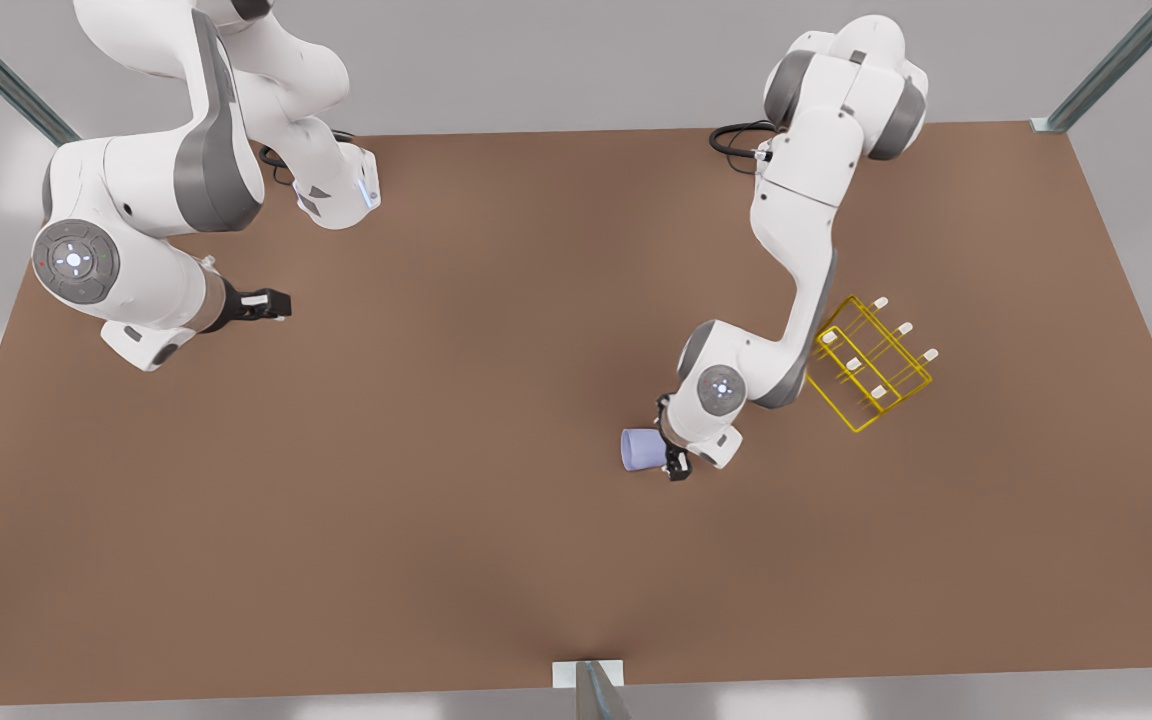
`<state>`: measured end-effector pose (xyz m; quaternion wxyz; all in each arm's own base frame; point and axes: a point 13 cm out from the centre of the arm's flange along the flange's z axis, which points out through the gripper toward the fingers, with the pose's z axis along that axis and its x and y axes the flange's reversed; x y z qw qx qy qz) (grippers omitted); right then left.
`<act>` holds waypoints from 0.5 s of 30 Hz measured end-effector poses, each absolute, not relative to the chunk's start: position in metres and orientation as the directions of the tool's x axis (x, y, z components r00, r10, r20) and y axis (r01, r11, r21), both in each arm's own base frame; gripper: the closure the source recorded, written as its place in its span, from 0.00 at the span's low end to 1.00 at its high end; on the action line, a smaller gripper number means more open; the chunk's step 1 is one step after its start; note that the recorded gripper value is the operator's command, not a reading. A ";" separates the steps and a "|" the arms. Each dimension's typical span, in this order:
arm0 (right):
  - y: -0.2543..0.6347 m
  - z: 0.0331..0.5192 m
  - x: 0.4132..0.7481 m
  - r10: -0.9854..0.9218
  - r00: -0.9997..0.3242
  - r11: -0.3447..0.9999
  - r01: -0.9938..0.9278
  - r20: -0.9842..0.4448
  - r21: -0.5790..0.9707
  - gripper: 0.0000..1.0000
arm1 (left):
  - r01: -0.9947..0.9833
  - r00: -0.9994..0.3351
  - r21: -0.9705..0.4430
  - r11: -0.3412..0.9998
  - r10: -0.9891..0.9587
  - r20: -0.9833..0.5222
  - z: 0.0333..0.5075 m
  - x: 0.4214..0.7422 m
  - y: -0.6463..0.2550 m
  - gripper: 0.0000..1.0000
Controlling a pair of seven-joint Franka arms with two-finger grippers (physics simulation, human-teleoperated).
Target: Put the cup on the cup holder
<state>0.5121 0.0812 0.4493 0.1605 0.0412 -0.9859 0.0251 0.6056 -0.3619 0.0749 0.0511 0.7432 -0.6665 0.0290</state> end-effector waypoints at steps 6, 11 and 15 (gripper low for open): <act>0.082 0.449 0.512 -0.023 -0.948 0.998 -0.041 0.317 -0.051 0.00 | -0.991 0.129 0.046 -0.124 -0.983 0.128 0.072 0.594 -0.384 0.00; 0.082 0.450 0.511 0.008 -0.949 0.998 -0.011 0.316 -0.060 0.00 | -0.994 0.108 0.038 -0.104 -0.985 0.135 0.068 0.594 -0.388 0.00; 0.082 0.449 0.511 0.028 -0.948 0.998 0.007 0.317 -0.066 0.00 | -0.995 0.097 0.034 -0.093 -0.986 0.136 0.055 0.594 -0.387 0.00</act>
